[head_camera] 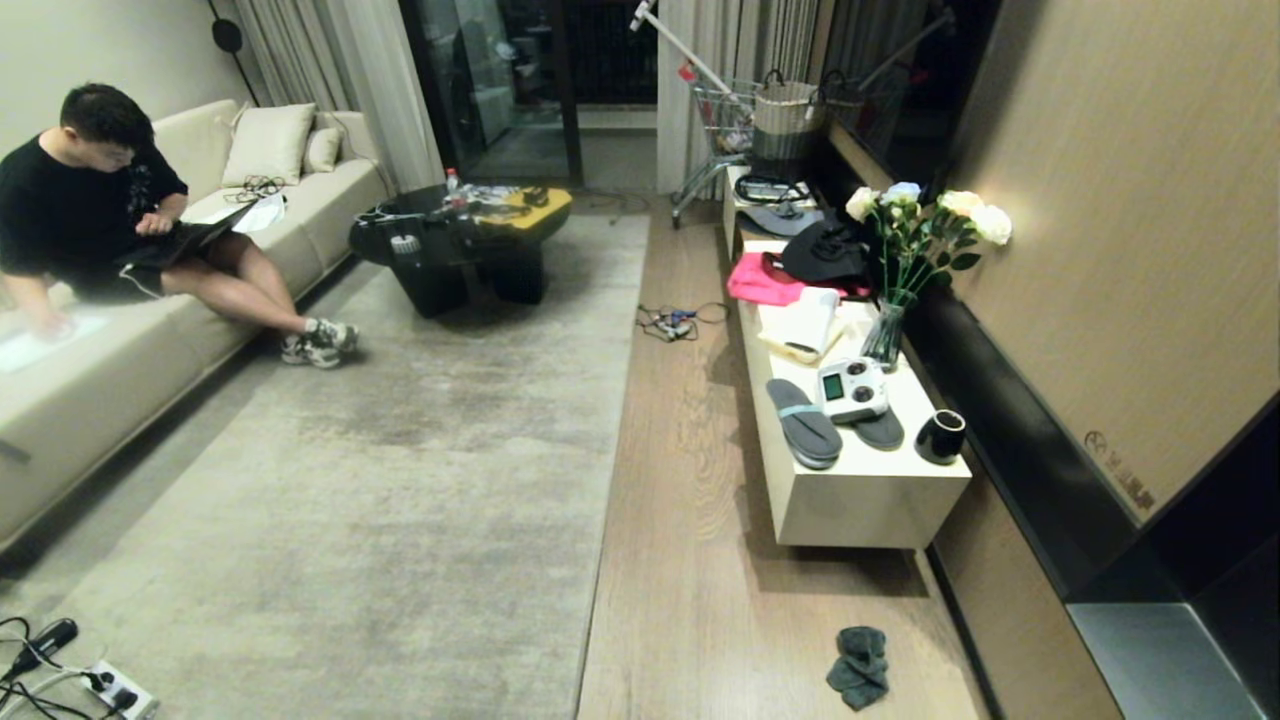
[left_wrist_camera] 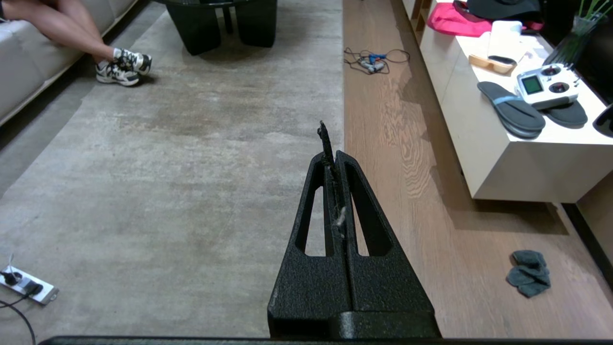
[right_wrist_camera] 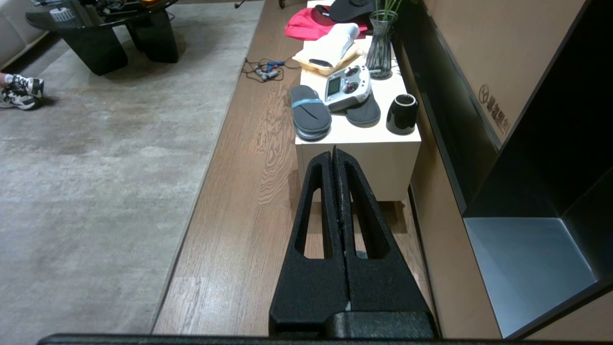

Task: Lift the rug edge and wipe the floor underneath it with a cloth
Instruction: Pick up the rag

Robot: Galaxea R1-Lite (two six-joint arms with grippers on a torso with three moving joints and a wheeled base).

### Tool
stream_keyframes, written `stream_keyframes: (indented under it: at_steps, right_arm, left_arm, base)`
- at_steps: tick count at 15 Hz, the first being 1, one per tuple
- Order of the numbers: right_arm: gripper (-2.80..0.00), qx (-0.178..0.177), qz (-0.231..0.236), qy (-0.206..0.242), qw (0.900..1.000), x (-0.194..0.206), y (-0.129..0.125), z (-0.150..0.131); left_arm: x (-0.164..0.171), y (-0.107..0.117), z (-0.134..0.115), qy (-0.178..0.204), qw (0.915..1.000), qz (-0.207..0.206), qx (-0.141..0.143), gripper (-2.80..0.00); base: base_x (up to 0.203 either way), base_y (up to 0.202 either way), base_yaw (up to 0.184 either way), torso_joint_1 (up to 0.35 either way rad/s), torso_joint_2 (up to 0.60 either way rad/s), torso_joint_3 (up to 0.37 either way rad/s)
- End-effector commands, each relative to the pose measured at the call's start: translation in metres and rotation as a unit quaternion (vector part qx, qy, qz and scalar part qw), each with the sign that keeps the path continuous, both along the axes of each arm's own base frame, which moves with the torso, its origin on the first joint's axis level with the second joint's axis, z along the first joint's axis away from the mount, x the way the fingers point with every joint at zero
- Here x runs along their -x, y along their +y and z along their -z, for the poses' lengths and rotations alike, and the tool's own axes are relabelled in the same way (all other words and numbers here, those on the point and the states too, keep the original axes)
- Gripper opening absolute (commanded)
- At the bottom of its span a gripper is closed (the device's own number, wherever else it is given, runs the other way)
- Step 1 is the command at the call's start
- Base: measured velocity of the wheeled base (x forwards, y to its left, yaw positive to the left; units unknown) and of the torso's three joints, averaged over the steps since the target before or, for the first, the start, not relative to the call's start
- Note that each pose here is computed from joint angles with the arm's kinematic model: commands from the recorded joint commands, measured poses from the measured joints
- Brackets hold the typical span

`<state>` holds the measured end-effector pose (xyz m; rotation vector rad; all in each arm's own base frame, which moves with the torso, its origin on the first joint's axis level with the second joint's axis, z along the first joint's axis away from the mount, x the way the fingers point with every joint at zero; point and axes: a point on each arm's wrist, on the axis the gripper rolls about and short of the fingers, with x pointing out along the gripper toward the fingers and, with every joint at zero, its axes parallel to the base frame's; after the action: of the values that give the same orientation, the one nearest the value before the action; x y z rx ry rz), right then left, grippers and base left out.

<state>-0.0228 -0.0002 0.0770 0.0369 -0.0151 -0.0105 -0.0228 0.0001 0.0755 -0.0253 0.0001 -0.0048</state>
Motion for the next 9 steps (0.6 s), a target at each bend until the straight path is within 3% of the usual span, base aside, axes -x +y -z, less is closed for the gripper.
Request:
stream_keyframes:
  at_steps: [1, 9]
  right_arm:
    - [-2.8, 0.0, 0.0, 0.001, 1.0, -0.0001, 0.0, -0.0001]
    - [-2.8, -0.001, 0.0, 0.001, 1.0, -0.0001, 0.0, -0.0001]
  left_arm:
    - [-0.0001, 0.0, 0.0, 0.001, 1.0, -0.001, 0.0, -2.8]
    - [0.0, 0.0, 0.0, 0.0, 1.0, -0.001, 0.001, -2.8]
  base:
    - [0.0, 0.0, 0.0, -0.136, 0.36, 0.22]
    - [0.0, 0.0, 0.0, -0.175, 0.5, 0.317]
